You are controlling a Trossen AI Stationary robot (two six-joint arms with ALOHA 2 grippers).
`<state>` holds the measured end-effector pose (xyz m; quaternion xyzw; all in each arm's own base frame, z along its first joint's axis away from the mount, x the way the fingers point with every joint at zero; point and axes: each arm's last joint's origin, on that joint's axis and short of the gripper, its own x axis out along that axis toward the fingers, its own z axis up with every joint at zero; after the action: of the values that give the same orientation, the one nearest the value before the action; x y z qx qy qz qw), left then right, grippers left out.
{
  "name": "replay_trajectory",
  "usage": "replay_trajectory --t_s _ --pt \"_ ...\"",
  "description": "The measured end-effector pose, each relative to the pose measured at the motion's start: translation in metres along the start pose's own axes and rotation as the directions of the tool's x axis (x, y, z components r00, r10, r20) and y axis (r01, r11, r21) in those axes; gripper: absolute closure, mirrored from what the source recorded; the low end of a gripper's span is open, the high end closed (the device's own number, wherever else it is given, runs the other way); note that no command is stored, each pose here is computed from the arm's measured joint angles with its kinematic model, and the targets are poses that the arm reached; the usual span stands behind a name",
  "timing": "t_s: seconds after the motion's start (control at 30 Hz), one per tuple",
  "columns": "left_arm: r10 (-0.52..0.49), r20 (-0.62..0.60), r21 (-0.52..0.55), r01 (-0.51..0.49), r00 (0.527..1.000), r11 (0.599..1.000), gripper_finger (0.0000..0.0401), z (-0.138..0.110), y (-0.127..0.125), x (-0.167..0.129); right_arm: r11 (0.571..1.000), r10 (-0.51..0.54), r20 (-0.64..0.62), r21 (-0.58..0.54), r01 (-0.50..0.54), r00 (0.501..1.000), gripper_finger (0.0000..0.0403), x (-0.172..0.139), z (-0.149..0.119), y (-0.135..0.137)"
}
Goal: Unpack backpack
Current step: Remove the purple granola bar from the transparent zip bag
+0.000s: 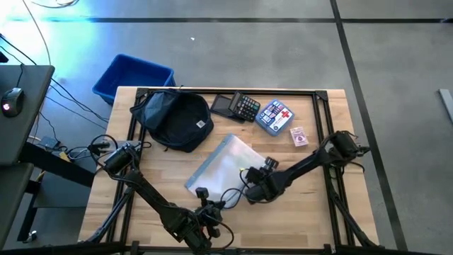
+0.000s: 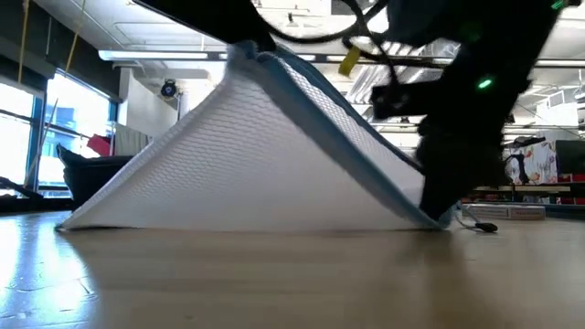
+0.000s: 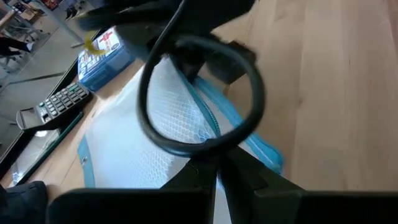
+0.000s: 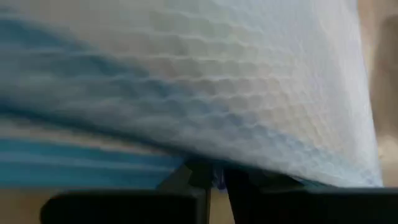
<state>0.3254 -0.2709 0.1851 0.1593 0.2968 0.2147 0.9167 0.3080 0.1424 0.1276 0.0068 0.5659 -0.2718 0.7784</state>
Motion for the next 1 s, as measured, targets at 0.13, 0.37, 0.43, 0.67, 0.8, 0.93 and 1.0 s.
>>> replay_trajectory --t_s 0.13,0.37,0.43,0.67,0.8,0.93,1.0 --pt "0.009 -0.009 -0.006 -0.01 1.0 1.0 0.0401 -0.001 0.002 0.002 0.994 0.09 0.004 -0.068 -0.09 0.996 0.04 -0.025 -0.01 0.013" --pt "0.026 -0.024 -0.034 -0.027 0.999 0.999 0.0401 -0.001 0.005 0.005 0.946 0.254 -0.021 -0.204 -0.253 0.967 0.0402 -0.074 -0.032 0.035" --pt "0.031 -0.029 -0.039 -0.032 0.999 0.999 0.0401 -0.001 0.006 0.006 0.948 0.251 -0.036 -0.194 -0.253 0.967 0.0403 -0.087 -0.04 0.035" --pt "0.035 -0.035 -0.041 -0.036 0.999 0.998 0.0401 -0.002 0.007 0.007 0.993 0.114 -0.093 0.007 -0.114 0.989 0.0403 -0.124 -0.073 0.01" --pt "0.036 -0.037 -0.038 -0.037 0.999 0.999 0.0401 -0.002 0.007 0.007 0.969 -0.104 -0.138 0.211 0.131 0.985 0.0403 -0.134 -0.085 -0.018" --pt "0.035 -0.037 -0.038 -0.036 0.999 0.999 0.0401 -0.002 0.007 0.007 0.921 -0.226 -0.114 0.299 0.251 0.967 0.0403 -0.124 -0.08 -0.039" --pt "0.034 -0.038 -0.038 -0.036 0.999 0.999 0.0401 -0.002 0.007 0.007 0.907 -0.242 -0.129 0.323 0.271 0.962 0.0403 -0.109 -0.076 -0.059"
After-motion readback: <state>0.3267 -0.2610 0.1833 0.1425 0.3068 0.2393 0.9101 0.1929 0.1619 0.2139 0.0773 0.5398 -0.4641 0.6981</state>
